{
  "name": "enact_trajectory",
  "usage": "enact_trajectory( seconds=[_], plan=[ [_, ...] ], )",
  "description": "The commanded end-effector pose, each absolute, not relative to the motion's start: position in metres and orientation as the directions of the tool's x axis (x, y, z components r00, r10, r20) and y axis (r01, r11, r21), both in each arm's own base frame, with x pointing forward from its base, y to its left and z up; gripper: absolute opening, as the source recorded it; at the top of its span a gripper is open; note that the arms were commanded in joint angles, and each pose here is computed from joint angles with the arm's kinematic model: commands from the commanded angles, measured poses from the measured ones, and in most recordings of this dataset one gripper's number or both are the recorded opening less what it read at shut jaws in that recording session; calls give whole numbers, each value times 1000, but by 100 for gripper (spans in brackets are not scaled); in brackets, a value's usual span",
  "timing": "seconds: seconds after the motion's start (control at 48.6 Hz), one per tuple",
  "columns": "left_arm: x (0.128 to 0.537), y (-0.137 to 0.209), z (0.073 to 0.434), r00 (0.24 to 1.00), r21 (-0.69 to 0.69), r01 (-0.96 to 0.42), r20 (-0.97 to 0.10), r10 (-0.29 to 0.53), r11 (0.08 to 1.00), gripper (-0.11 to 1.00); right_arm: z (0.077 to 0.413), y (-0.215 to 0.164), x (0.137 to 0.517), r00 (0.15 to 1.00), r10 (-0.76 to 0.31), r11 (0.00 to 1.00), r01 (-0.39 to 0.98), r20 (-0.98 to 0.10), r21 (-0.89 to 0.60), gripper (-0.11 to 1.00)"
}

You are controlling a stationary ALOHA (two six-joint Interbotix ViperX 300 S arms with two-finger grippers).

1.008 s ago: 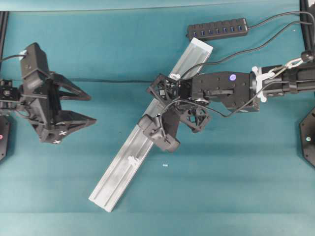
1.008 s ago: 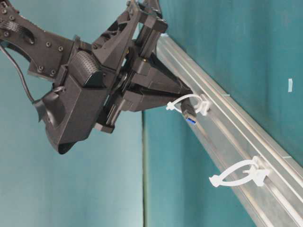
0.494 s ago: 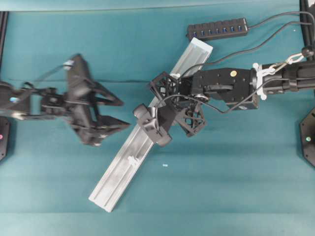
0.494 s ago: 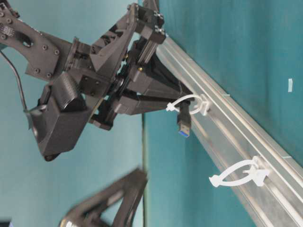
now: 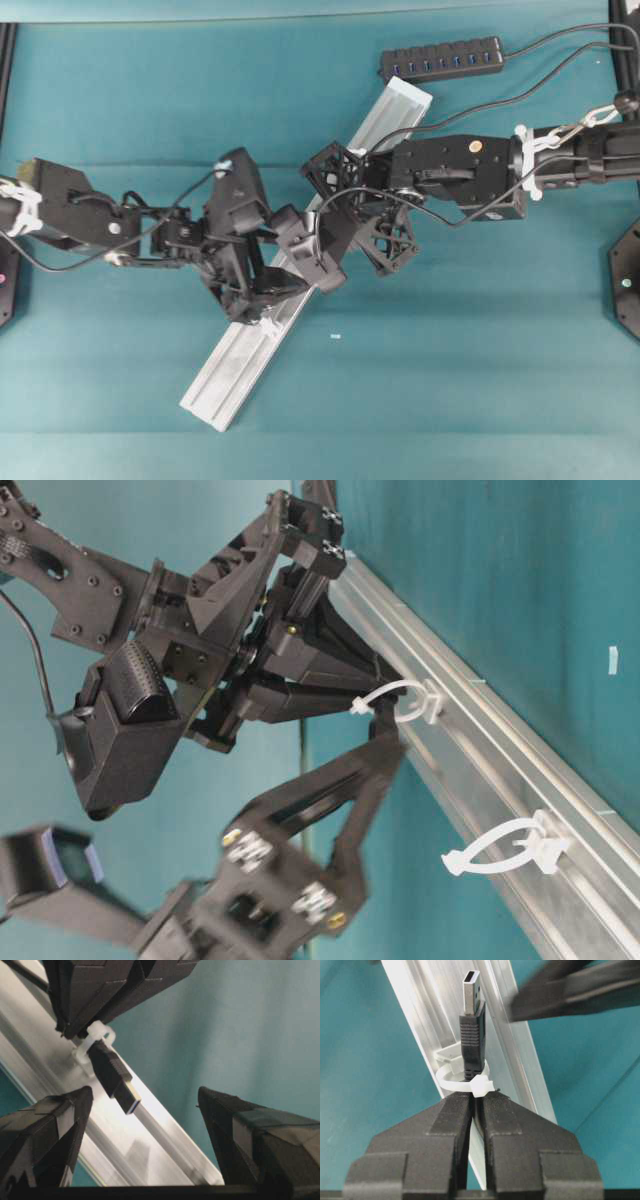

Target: Pass the USB cable through three rings with both arms.

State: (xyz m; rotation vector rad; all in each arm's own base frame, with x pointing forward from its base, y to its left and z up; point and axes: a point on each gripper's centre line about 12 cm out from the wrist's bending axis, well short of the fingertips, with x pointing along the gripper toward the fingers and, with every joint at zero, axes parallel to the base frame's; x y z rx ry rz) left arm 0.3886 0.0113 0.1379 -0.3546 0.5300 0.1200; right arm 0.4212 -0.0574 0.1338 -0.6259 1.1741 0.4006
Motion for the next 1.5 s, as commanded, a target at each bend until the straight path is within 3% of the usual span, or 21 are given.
enact_trajectory(
  seconds=[0.0,0.247,0.329,0.597,1.193,1.276,1.481],
  plan=[
    [396,11,145,871,-297,-190,-492,20,936,92,137,-57,423,358,-27,779,-577,-933,-245,8],
    [396,13,144,868,-293,-193,-496,24,937,91,137,-57,423,357,-26,780,-577,-934,-243,8],
    [396,13,144,870,-291,-191,-493,24,938,85,137,-57,423,359,-27,779,-578,-933,-244,8],
    [396,13,142,867,-220,-153,-498,24,963,24,138,-57,423,364,-27,779,-576,-931,-248,8],
    [397,13,144,863,-184,-134,-505,23,974,21,135,-56,421,356,-26,782,-575,-934,-240,9],
    [397,12,144,863,-185,-133,-505,22,974,20,135,-56,419,344,-24,785,-575,-939,-231,24],
    [394,11,141,854,-189,-139,-519,21,972,18,141,-57,418,349,-25,814,-536,-937,-222,81]
  ],
)
